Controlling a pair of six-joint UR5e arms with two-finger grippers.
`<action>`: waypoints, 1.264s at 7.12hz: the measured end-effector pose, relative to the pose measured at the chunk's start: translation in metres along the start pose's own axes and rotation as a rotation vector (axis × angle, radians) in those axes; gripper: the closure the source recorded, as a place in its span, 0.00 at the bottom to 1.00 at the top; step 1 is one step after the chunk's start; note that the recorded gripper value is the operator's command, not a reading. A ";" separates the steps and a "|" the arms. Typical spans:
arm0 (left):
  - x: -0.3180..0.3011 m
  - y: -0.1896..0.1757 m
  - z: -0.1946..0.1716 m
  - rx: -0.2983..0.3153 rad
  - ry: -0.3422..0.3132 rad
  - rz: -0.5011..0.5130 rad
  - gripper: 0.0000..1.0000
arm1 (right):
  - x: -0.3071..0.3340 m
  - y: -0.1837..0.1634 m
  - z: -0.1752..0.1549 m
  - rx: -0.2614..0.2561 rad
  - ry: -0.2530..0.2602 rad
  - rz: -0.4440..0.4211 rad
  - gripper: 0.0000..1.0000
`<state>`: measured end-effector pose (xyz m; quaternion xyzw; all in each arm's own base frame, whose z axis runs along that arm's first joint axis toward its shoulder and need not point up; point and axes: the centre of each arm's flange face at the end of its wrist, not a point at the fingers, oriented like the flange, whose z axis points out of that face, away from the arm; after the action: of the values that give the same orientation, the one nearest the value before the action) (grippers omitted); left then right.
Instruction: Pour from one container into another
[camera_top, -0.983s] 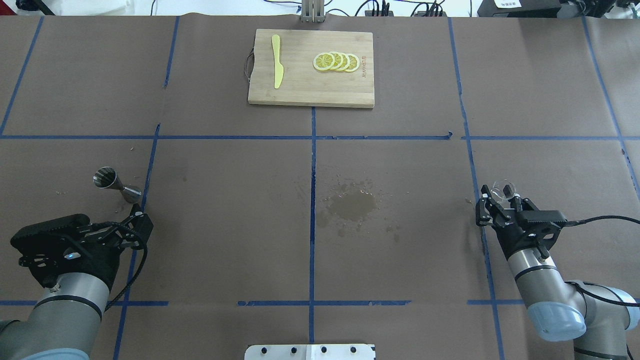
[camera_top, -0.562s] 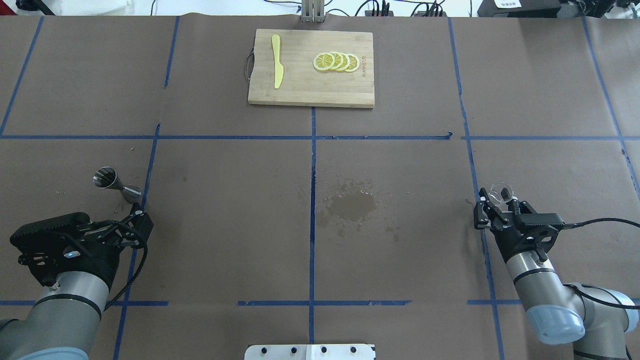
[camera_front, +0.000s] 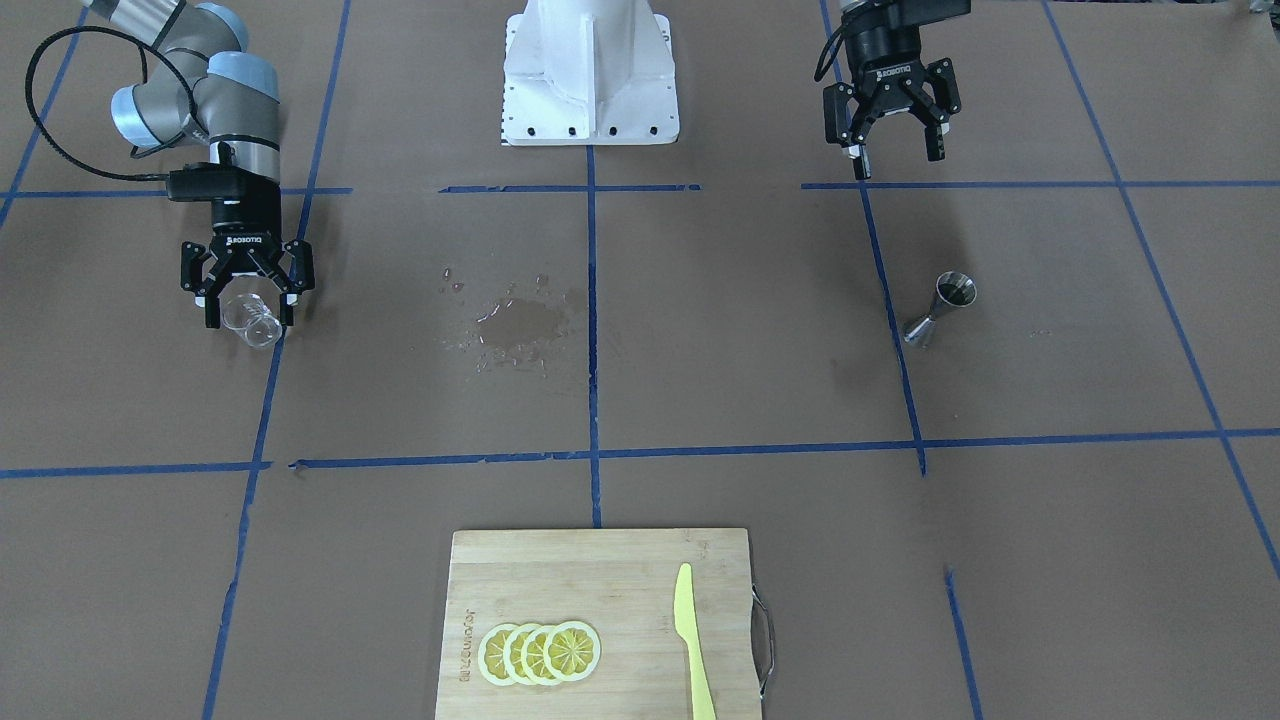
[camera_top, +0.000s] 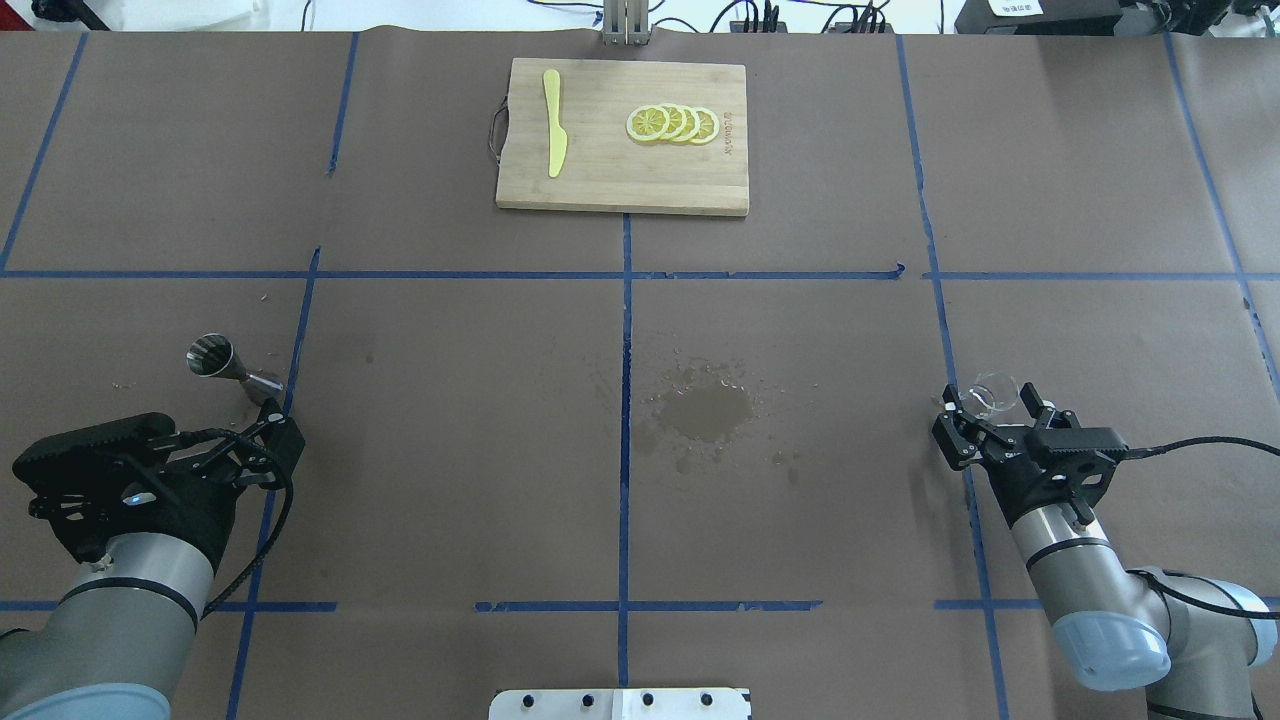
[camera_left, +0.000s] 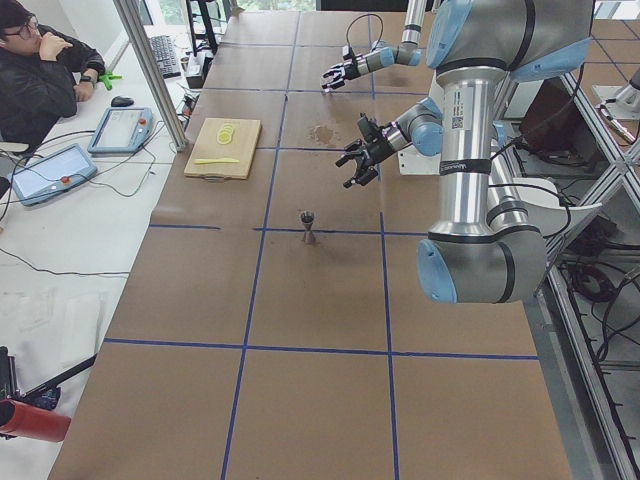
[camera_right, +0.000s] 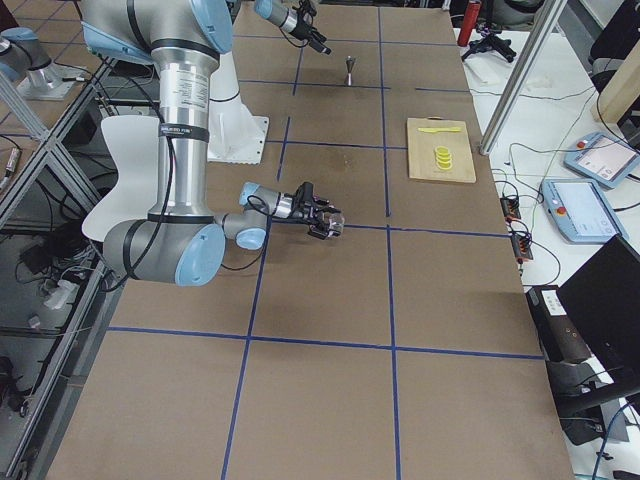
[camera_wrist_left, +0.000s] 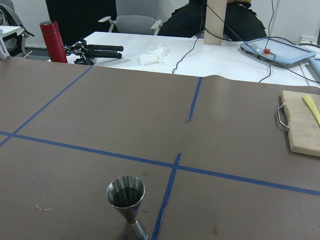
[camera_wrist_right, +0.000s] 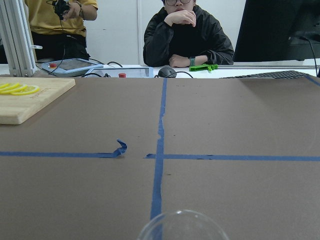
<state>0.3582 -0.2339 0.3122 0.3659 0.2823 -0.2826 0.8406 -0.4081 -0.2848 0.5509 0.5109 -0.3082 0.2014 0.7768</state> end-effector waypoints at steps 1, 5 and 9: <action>0.001 -0.002 0.000 0.000 0.001 0.001 0.00 | -0.001 -0.001 -0.002 -0.012 -0.006 0.001 0.00; 0.011 -0.009 -0.003 -0.018 0.009 0.002 0.00 | 0.026 -0.016 -0.025 -0.152 -0.036 -0.010 0.00; 0.016 -0.011 -0.006 -0.042 0.012 0.019 0.00 | 0.033 -0.051 -0.068 -0.358 -0.117 0.017 0.00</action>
<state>0.3598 -0.2403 0.2928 0.3524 0.2897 -0.2666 0.8490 -0.3330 -0.2429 0.5196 0.3726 -0.3880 0.1201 0.8344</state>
